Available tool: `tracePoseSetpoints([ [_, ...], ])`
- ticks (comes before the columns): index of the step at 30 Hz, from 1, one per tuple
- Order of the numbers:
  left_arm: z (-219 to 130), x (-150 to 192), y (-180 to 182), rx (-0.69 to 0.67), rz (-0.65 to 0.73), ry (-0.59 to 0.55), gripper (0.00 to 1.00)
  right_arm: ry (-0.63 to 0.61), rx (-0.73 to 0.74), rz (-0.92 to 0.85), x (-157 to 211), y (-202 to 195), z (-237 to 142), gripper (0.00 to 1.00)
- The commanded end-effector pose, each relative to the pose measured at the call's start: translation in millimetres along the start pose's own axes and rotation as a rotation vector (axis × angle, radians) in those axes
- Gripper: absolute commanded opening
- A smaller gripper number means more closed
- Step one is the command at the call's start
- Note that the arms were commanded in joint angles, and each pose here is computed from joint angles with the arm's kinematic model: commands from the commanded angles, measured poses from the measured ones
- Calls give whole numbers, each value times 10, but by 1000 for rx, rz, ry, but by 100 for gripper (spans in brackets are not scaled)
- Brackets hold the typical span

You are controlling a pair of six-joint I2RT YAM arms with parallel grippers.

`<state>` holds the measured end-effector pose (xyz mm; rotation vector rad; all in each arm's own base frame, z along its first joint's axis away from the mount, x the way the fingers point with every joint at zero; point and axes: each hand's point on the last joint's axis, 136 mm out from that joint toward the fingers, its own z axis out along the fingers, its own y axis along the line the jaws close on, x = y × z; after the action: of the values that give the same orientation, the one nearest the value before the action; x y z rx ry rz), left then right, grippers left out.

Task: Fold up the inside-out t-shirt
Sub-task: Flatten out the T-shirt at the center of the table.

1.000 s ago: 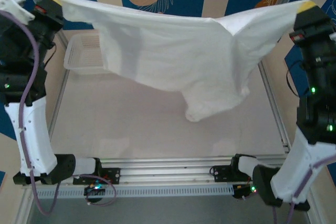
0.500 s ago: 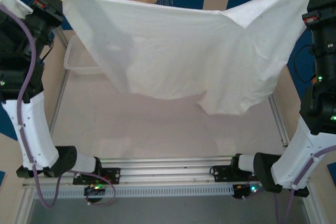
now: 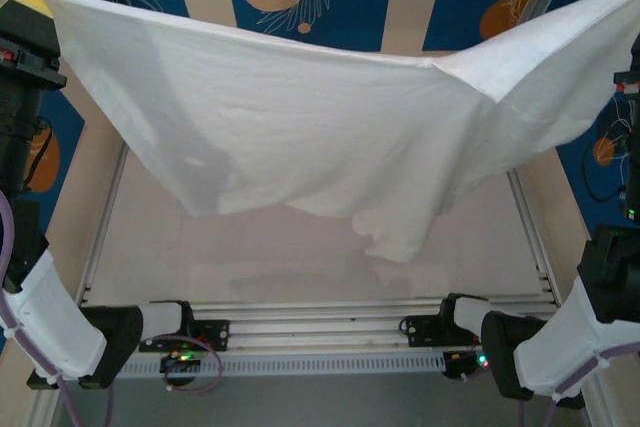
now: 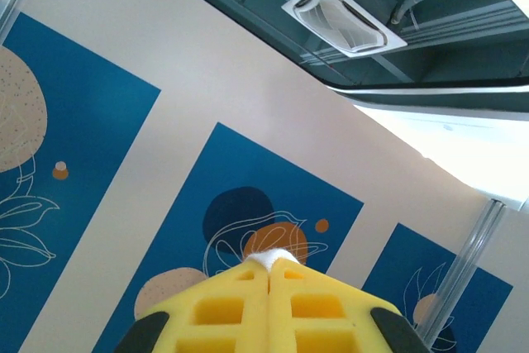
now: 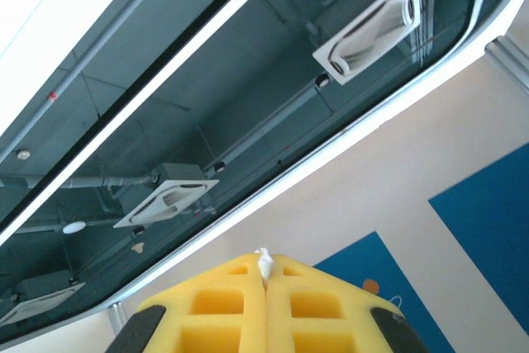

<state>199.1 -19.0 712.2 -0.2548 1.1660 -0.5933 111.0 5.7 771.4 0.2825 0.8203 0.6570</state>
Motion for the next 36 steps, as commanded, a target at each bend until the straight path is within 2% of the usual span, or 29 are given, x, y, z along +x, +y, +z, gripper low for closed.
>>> tracePoseSetpoints([
  [1, 22, -6, 55, -24, 10, -6, 0, -73, 17, -46, -141, -9, -4, 0],
  [5, 96, 53, 87, -24, -6, 12, 0, -44, 41, -42, -29, -148, 122, 0],
  [10, 514, 431, 445, -95, -22, 90, 0, 61, 134, 7, 408, -682, 571, 0],
  [13, 939, 942, 831, -157, -58, 204, 0, 157, 198, 48, 832, -1142, 933, 0],
  [16, 1350, 1539, 1231, -213, -103, 318, 0, 235, 308, 143, 1318, -1773, 1261, 0],
  [19, 1738, 2115, 1553, -251, -128, 399, 0, 308, 429, 346, 1889, -2494, 1527, 0],
  [21, 2006, 2581, 1764, -288, -142, 482, 0, 352, 426, 442, 2283, -2802, 1750, 1],
  [22, 2113, 2771, 1820, -291, -155, 517, 1, 365, 435, 495, 2445, -2941, 1815, 16],
  [24, 2379, 3220, 1957, -301, -174, 573, 32, 372, 449, 588, 2730, -3203, 1919, 57],
  [25, 2478, 3389, 2001, -300, -178, 589, 46, 365, 487, 617, 2834, -3341, 1919, 73],
  [26, 2593, 3565, 2041, -291, -187, 598, 58, 360, 503, 628, 2910, -3439, 1931, 79],
  [27, 2687, 3716, 2079, -282, -199, 602, 65, 351, 511, 620, 2942, -3502, 1945, 82],
  [30, 2804, 3959, 2206, -285, -214, 604, 76, 336, 519, 555, 2897, -3510, 1936, 85],
  [33, 2732, 3967, 2222, -302, -178, 630, 77, 372, 527, 517, 2825, -3404, 1851, 85],
  [36, 2539, 3904, 2004, -279, -130, 692, 76, 460, 546, 544, 2840, -3223, 1677, 86],
])
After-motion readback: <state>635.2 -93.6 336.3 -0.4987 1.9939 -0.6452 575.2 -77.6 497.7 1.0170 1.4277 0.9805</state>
